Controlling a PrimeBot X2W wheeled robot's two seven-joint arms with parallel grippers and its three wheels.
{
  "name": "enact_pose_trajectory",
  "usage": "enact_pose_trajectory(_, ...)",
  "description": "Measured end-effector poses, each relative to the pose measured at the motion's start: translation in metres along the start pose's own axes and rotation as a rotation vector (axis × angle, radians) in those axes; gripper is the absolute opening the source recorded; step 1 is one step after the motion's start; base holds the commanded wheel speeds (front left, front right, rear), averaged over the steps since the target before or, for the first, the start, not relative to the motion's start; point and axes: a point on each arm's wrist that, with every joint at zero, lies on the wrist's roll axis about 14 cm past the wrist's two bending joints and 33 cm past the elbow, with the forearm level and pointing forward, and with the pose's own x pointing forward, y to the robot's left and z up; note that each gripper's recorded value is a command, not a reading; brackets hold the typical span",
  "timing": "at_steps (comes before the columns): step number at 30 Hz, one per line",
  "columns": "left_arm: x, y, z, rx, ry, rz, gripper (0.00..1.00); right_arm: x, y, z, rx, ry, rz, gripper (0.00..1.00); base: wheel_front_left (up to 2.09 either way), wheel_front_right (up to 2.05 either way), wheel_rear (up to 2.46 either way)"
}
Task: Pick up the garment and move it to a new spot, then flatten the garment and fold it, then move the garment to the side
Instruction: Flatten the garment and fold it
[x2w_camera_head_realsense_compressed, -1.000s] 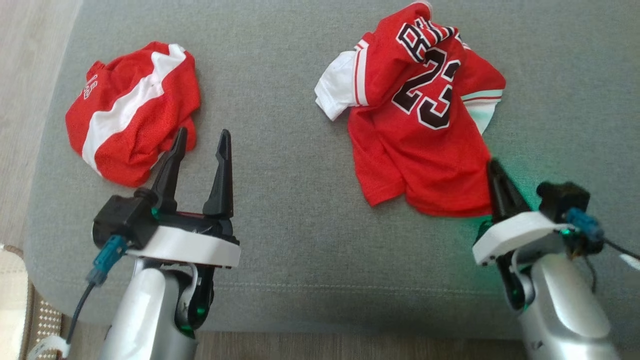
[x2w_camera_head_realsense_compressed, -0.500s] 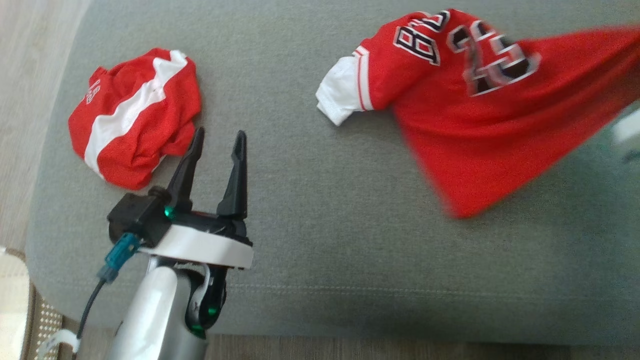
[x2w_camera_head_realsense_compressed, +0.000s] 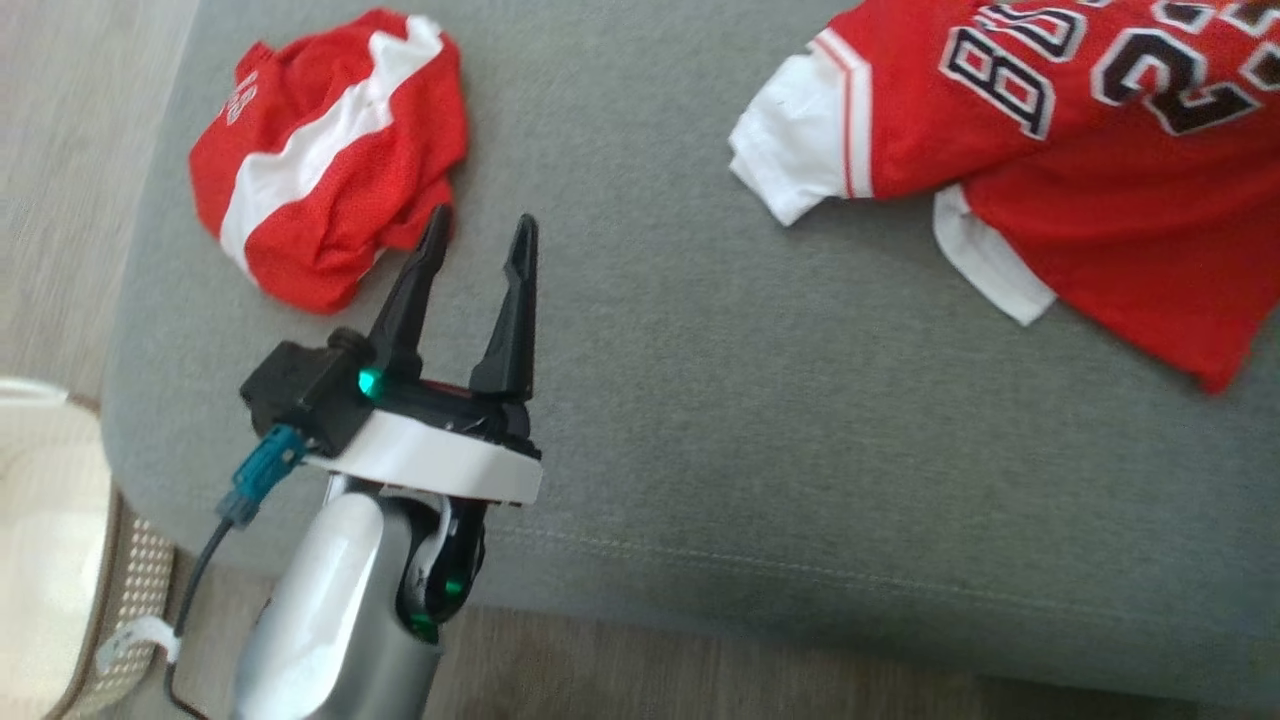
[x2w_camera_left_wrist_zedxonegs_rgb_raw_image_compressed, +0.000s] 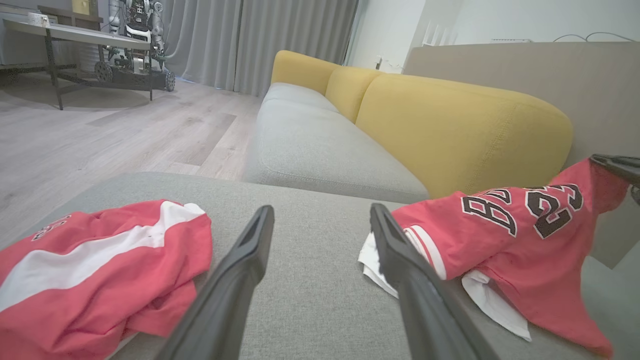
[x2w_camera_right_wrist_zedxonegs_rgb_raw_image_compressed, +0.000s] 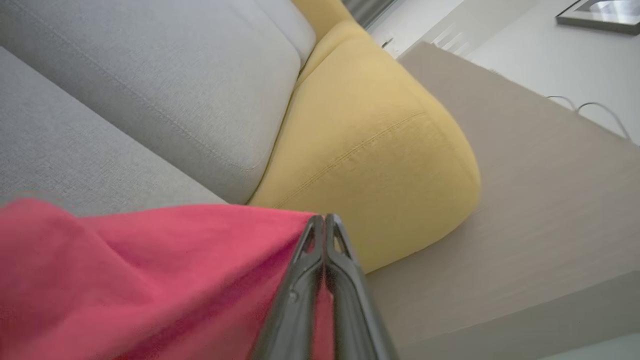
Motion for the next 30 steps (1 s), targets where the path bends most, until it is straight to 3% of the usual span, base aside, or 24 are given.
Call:
enact_pose_trajectory(1, 0.001, 0.002, -0.001, 0.003, 0.003, 0.004, 1.00, 0.005, 0.008, -0.005, 0.005, 0.020, 0.018, 0.03, 0.00, 0.00, 0.00)
enact_pose_trajectory(2, 0.001, 0.005, -0.002, 0.006, 0.006, 0.013, 1.00, 0.009, 0.019, -0.011, 0.010, 0.042, 0.042, 0.80, 0.00, 0.00, 0.00)
enact_pose_trajectory(3, 0.001, 0.008, -0.004, 0.007, 0.011, 0.021, 1.00, 0.012, 0.030, -0.018, 0.021, 0.063, 0.064, 1.00, 0.00, 0.00, 0.00)
enact_pose_trajectory(10, 0.003, 0.017, -0.015, 0.006, 0.039, 0.049, 1.00, 0.018, 0.078, -0.045, 0.107, 0.149, 0.154, 1.00, 0.00, 0.00, 0.00)
enact_pose_trajectory(21, 0.015, -0.001, 0.004, -0.009, -0.024, -0.001, 1.00, -0.004, 0.071, 0.019, 0.381, -0.086, 0.081, 1.00, 0.00, 0.00, 0.00)
enact_pose_trajectory(30, 0.016, -0.023, 0.008, -0.039, -0.037, -0.052, 1.00, -0.063, 0.078, 0.039, 0.593, -0.197, 0.048, 1.00, 0.00, 0.00, 0.00)
